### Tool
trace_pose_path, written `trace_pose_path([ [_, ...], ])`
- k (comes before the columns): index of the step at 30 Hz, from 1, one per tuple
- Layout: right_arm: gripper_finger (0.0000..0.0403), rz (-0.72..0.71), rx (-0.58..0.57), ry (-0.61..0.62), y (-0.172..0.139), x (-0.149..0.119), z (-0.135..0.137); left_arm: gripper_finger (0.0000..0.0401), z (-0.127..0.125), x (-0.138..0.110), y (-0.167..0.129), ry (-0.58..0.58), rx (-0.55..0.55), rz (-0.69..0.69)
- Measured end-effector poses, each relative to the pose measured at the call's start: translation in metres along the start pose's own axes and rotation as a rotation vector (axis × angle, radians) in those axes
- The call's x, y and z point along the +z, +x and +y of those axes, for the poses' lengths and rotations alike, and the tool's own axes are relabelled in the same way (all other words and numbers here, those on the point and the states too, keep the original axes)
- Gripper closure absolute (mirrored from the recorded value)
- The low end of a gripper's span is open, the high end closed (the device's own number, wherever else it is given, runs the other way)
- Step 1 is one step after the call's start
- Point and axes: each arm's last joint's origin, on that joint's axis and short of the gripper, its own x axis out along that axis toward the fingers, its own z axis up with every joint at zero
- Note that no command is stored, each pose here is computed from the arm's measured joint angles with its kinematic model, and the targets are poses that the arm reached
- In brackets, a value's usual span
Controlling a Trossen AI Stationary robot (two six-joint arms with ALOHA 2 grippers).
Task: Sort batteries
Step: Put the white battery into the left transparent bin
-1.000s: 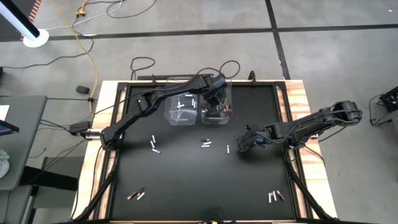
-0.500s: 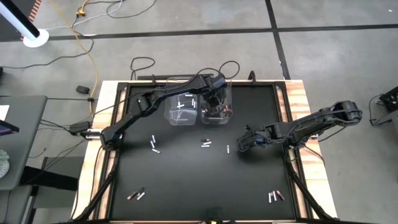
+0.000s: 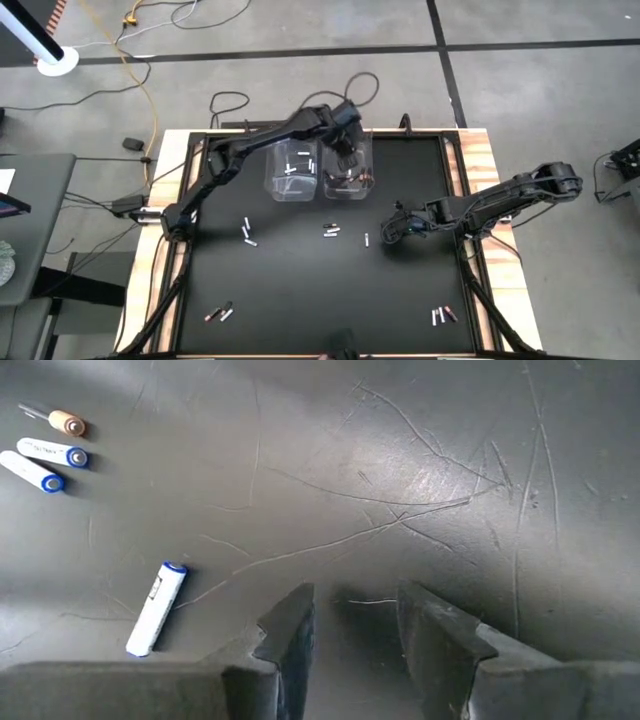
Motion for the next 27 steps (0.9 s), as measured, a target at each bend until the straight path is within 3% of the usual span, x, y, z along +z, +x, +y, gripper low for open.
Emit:
trace_pose_path([
  [4,0.0239,0.0,-0.001,-0.003,0.0,0.0,0.0,0.0253,0.006,0.007,-0.028,-0.062,0.013,-0.053],
  [9,0.0239,0.001,-0.001,-0.007,0.0,0.0,0.0,0.0247,0.007,0.013,-0.077,-0.165,0.045,-0.103],
  [19,0.0239,0.004,-0.001,-0.084,0.0,0.0,0.0,0.0254,0.015,-0.019,-0.185,-0.439,0.529,0.017],
  [23,0.0239,0.004,-0.002,-0.087,0.0,0.0,0.0,0.0255,0.013,-0.039,-0.219,-0.528,0.665,0.076],
  [27,0.0239,0.005,-0.003,-0.129,0.0,0.0,0.0,0.0255,0.002,-0.052,-0.246,-0.595,0.724,0.012],
])
